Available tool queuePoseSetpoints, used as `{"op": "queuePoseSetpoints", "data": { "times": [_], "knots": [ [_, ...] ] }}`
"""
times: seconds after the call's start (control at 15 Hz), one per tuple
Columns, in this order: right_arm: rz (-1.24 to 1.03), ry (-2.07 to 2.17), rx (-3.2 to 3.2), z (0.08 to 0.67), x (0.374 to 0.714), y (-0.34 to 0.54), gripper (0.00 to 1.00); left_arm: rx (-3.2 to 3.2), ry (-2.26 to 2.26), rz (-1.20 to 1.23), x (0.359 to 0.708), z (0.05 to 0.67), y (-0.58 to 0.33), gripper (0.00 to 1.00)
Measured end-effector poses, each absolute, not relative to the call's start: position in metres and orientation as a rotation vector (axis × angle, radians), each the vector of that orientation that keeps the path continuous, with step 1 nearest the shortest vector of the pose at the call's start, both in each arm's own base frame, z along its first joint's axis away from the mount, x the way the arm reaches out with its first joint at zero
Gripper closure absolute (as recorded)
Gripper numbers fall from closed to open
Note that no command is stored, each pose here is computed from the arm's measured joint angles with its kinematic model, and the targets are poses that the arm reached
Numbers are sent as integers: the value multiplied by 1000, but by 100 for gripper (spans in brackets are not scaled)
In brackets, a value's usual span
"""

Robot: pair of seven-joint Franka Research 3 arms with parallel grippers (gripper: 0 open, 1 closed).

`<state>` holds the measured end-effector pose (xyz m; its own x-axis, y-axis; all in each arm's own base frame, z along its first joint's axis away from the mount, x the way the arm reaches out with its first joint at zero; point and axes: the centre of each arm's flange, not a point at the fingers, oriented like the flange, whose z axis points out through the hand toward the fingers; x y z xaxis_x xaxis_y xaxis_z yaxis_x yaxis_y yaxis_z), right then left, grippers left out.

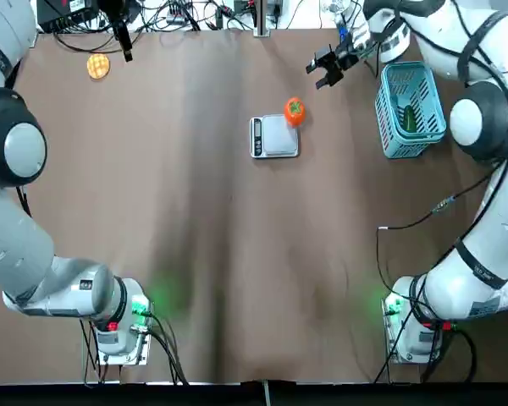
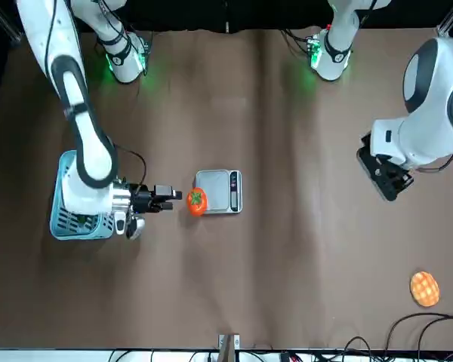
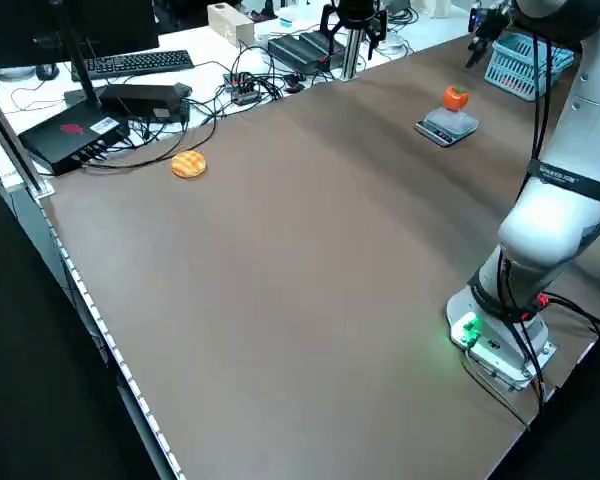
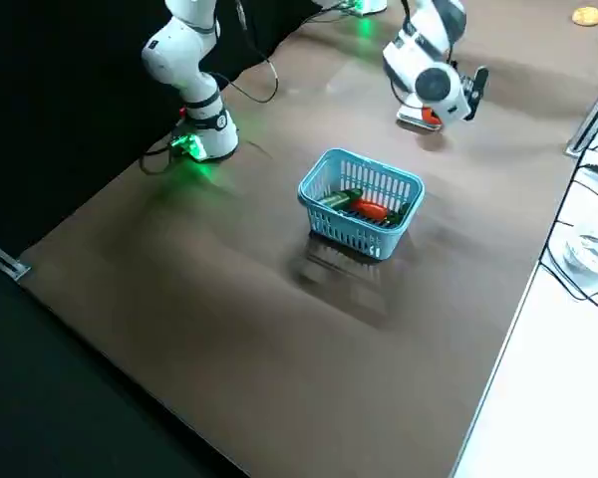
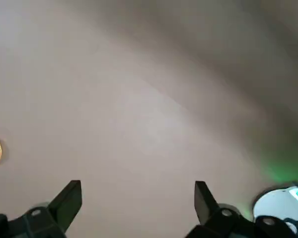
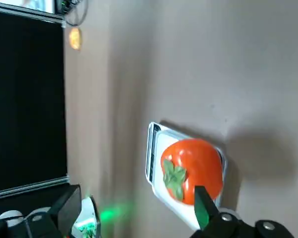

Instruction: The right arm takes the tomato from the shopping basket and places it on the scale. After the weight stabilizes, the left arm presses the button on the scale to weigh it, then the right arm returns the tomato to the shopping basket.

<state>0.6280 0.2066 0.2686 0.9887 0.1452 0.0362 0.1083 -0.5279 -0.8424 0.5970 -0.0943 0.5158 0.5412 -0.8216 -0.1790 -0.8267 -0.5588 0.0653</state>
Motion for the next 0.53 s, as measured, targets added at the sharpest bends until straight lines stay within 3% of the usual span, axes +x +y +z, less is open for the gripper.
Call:
{"op": "queuePoseSetpoints", "data": {
  "times": [0.53],
  "knots": [
    [-25,-282,-2031,184,619,213,0,-2938,856,363,572,563,-68,0]
  ]
}}
